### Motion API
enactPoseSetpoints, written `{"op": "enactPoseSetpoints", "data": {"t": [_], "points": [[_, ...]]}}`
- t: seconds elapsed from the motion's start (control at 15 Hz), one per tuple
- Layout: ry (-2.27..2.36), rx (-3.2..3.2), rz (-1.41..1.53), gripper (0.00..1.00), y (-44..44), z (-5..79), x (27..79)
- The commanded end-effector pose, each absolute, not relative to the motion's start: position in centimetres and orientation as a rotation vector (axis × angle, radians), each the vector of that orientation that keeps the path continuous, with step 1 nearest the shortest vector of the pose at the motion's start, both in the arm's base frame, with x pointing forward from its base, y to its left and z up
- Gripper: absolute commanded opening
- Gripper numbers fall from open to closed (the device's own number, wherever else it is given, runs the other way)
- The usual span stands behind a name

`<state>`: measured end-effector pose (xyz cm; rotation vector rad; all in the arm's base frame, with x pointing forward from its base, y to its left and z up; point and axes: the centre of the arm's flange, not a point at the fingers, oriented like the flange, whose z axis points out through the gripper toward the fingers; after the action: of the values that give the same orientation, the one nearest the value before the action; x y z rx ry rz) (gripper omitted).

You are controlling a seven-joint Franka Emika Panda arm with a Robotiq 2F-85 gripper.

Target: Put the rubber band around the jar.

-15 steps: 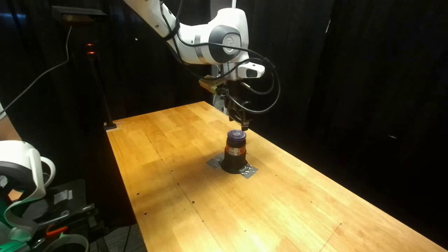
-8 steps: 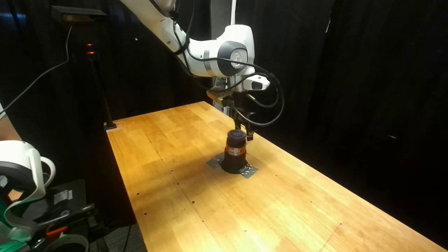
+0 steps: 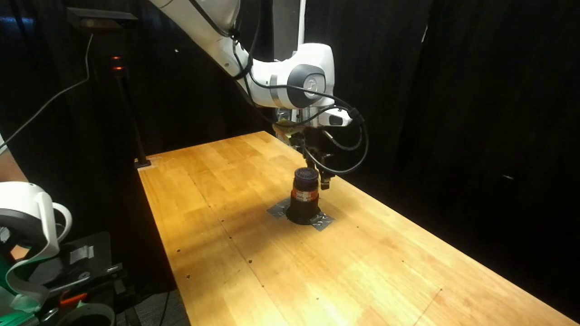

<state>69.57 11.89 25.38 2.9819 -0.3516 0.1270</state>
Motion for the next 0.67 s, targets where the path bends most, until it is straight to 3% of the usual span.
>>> {"op": "enactPoseSetpoints", "data": {"t": [0.0,0.6], "points": [[-0.386,2.998,0.06,1.0,11.5,25.1,69.9],[-0.358,3.13,-0.103,1.0,10.3,26.9,65.0]]}}
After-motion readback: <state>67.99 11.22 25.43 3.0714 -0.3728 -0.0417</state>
